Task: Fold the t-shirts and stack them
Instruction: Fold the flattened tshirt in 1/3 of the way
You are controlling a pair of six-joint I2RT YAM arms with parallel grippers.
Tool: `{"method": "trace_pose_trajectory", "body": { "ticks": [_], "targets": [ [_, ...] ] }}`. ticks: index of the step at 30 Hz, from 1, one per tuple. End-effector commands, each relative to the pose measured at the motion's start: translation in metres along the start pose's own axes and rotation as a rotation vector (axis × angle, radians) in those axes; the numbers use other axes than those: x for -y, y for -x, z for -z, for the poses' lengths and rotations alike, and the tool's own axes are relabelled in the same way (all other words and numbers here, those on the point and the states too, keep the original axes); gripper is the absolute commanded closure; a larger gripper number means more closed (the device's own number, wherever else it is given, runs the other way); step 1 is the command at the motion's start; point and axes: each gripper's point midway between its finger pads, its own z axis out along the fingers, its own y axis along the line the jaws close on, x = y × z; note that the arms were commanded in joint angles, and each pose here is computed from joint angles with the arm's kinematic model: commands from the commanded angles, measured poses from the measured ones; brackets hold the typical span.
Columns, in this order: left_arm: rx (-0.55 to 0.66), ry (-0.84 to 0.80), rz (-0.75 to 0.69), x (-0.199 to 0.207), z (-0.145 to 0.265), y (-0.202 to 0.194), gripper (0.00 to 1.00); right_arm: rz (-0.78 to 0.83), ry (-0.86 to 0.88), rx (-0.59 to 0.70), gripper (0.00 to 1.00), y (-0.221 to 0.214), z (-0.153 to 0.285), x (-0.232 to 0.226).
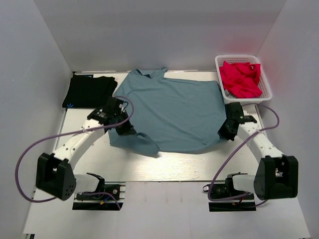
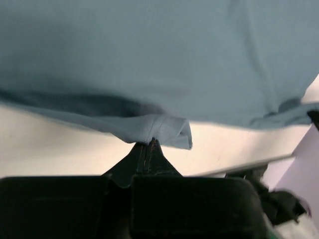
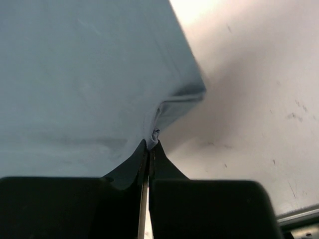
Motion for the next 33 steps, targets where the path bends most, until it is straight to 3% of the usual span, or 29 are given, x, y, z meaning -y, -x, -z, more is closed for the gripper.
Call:
{"method": "trace_pose_trajectory", "body": {
  "ticks": [1, 9, 20, 24, 33],
  "targets": [
    [0.183, -0.001, -0.029, 0.023, 0.008, 0.054, 1.0, 0.019, 0.033, 0.07, 1.0, 0.034, 0.005, -0.021],
    [0.446, 0.054, -0.007, 0.036, 0.033, 0.128, 1.0, 0.016, 0.024, 0.095, 1.0, 0.067, 0.001, -0.041],
    [0.622, 0.028, -0.09, 0.061, 0.036, 0.195, 1.0, 0.031, 0.003, 0.119, 1.0, 0.107, -0.006, -0.066],
    [0.663, 0.02, -0.14, 0.068, 0.039, 0.21, 1.0, 0.027, -0.013, 0.126, 1.0, 0.118, -0.01, -0.07],
    [0.662, 0.029, -0.223, 0.072, 0.004, 0.238, 1.0, -0.028, -0.087, 0.132, 1.0, 0.129, -0.019, -0.062]
  ]
}}
